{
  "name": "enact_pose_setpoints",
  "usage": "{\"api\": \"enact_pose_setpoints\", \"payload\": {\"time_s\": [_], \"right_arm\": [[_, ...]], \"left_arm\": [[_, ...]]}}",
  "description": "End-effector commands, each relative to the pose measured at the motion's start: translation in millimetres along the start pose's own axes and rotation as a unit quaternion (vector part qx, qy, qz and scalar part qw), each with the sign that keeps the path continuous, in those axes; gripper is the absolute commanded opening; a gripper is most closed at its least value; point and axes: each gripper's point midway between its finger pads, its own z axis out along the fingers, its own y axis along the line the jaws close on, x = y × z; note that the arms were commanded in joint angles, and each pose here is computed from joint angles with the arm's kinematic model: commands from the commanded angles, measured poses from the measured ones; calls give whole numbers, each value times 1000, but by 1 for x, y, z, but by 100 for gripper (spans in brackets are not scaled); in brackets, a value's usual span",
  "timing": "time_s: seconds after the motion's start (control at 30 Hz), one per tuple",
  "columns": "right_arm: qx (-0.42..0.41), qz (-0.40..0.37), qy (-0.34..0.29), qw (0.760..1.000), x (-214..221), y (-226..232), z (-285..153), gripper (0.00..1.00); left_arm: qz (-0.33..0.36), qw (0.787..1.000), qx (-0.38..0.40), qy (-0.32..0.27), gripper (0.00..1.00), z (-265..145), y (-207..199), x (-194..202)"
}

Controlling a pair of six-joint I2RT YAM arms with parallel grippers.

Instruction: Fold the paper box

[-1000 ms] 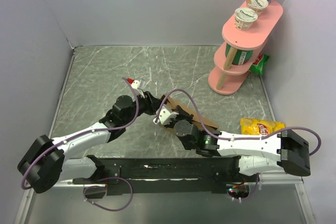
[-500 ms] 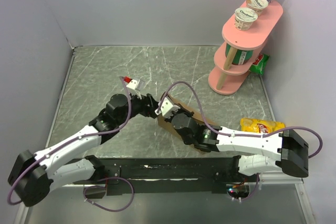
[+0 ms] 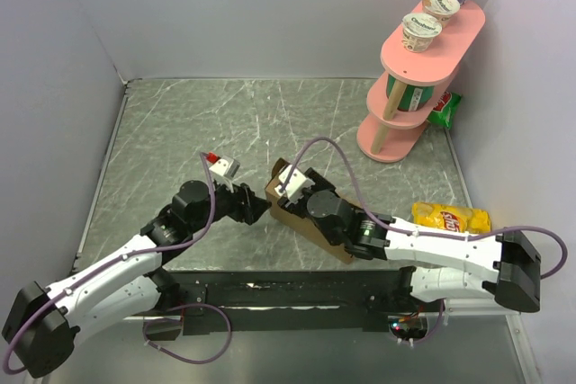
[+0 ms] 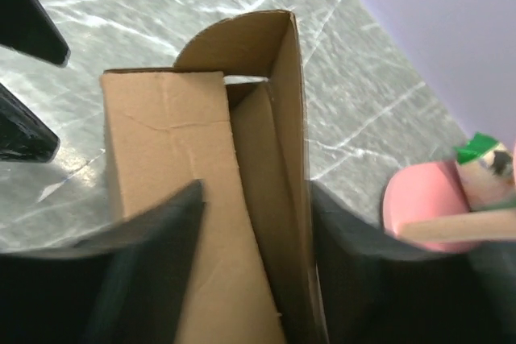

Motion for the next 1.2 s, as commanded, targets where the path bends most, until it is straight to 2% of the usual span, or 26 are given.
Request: {"api": "enact_pose_setpoints", "payload": {"time_s": [0.0, 0.13, 0.3, 0.33, 0.57, 0.77, 0.97, 1.03, 1.17], "right_arm": [[-80, -12, 67, 994, 45, 30, -14, 78], [-80, 8, 56, 995, 28, 23, -20, 87], [-81, 42, 60, 994, 16, 12, -20, 90], [-81, 47, 57, 994, 10, 8, -21, 95], [-104, 84, 9, 991, -27, -4, -31, 100], [-70, 171, -21, 982, -61, -40, -33, 96], [55, 237, -17, 970, -73, -91, -14, 89], [74, 247, -15, 966, -77, -104, -1, 88], [93, 209, -2, 973, -76, -113, 31, 89]], "left_arm": [[8, 1000, 18, -14, 74, 2, -5, -6], [11, 1000, 22, -10, 73, 5, -4, -2], [21, 999, 27, -9, 72, 14, 0, 1], [23, 999, 28, -10, 71, 15, 0, 0], [26, 999, 31, -13, 65, 22, 0, -3], [26, 999, 23, -24, 62, 20, 3, -6], [26, 999, 23, -18, 61, 21, 4, -4], [26, 999, 27, -17, 61, 22, 3, -3], [26, 999, 29, -15, 60, 23, 2, -3]]}}
